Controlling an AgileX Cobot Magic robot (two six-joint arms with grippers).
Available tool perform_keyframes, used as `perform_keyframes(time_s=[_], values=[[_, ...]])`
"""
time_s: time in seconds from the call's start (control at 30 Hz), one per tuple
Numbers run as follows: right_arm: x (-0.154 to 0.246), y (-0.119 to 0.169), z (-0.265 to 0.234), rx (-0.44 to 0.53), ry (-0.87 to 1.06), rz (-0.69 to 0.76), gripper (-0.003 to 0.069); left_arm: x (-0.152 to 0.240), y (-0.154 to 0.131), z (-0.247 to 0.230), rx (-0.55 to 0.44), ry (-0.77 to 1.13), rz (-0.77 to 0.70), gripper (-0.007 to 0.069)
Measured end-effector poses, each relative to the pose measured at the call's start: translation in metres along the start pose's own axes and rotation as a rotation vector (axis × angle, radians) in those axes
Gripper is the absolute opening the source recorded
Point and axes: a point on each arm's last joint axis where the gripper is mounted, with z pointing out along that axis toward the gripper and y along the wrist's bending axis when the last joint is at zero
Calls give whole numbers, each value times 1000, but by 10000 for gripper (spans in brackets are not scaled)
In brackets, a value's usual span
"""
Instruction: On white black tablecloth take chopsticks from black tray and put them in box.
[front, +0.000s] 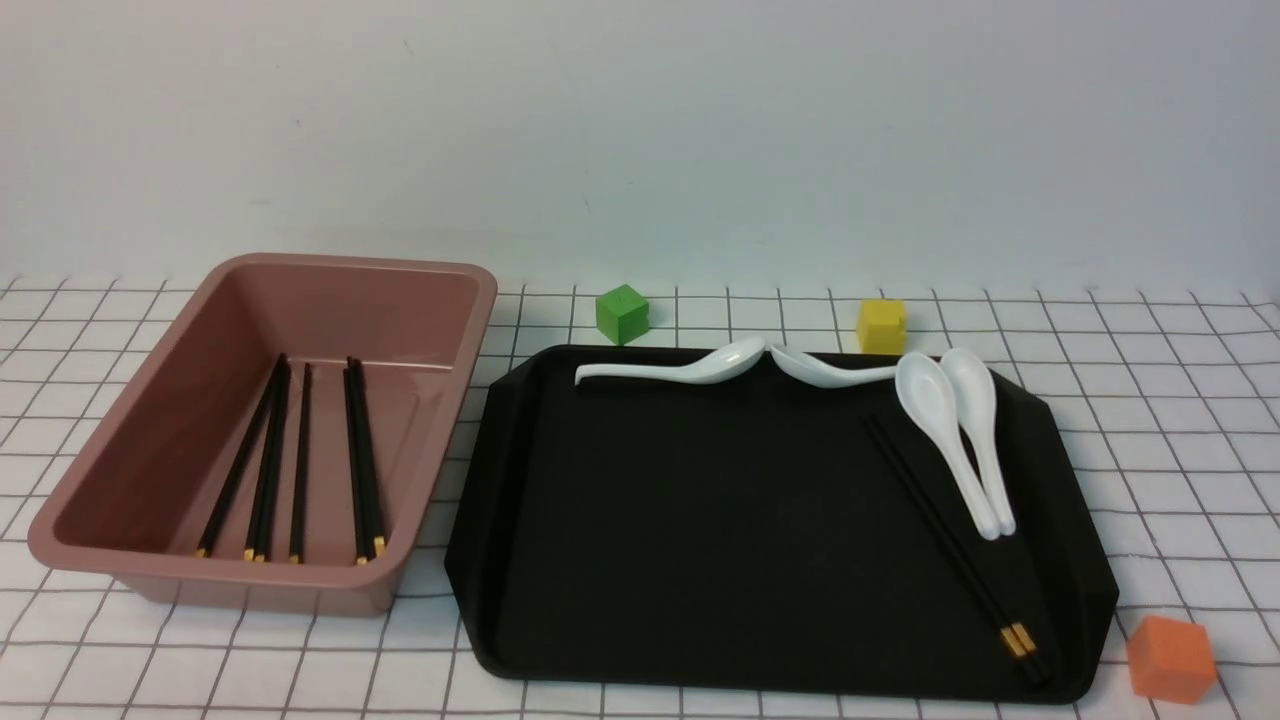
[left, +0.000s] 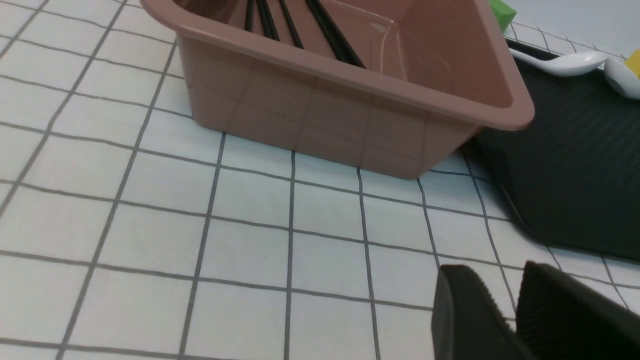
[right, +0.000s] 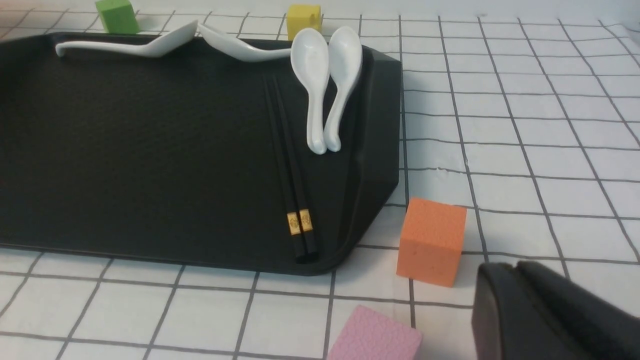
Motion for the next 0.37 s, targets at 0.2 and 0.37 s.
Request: perform_keyframes(time_s=[0.2, 0.37], values=[[0, 0, 0, 0, 0, 0, 51, 0, 0, 0, 0, 0, 0, 189], [0, 0, 0, 0, 0, 0, 51, 0, 0, 0, 0, 0, 0, 197]])
